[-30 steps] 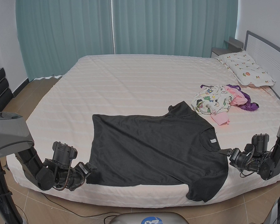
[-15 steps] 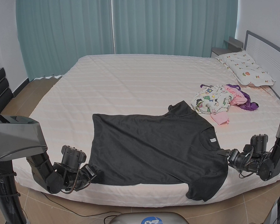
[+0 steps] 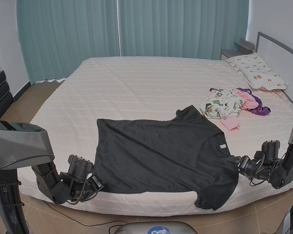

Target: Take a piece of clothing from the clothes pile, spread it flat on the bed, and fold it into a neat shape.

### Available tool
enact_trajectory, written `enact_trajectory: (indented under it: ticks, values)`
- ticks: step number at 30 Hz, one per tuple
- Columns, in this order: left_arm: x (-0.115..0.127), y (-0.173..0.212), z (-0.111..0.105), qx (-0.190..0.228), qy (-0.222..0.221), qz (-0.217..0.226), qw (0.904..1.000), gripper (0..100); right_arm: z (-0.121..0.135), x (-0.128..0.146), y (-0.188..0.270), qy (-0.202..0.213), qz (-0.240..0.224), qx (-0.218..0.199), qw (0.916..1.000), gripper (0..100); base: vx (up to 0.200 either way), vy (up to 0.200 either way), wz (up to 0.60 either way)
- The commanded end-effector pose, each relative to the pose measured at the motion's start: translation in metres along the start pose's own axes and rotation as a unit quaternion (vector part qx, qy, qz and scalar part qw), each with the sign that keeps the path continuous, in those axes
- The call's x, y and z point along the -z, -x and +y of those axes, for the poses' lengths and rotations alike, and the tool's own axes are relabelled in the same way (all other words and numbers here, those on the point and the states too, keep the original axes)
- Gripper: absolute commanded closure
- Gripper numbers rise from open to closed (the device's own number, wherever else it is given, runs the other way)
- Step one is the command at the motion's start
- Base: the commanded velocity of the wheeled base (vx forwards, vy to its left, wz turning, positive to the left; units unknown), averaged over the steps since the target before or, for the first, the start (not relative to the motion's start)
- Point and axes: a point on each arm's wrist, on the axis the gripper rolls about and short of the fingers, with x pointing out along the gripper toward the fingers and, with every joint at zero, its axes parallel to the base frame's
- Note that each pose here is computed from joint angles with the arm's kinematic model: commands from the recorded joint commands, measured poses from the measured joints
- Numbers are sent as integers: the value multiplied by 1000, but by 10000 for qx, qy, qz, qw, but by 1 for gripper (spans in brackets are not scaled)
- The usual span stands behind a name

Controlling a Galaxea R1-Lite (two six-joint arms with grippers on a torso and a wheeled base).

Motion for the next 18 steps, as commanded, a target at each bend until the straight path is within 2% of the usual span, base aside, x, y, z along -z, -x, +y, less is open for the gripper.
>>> enact_trajectory:
  ticks: [1,12,18]
  values:
    - [4,1,6,-149,-21,16,9999,100,-2,2,-1,-5,39,30,10000,0,0,0,0]
    - [0,17,12,-155,45,-83,9998,100,-3,4,0,13,96,69,9999,0,0,0,0]
    - [-5,25,23,-302,-168,-113,9993,100,-8,8,-5,1,202,172,9996,0,0,0,0]
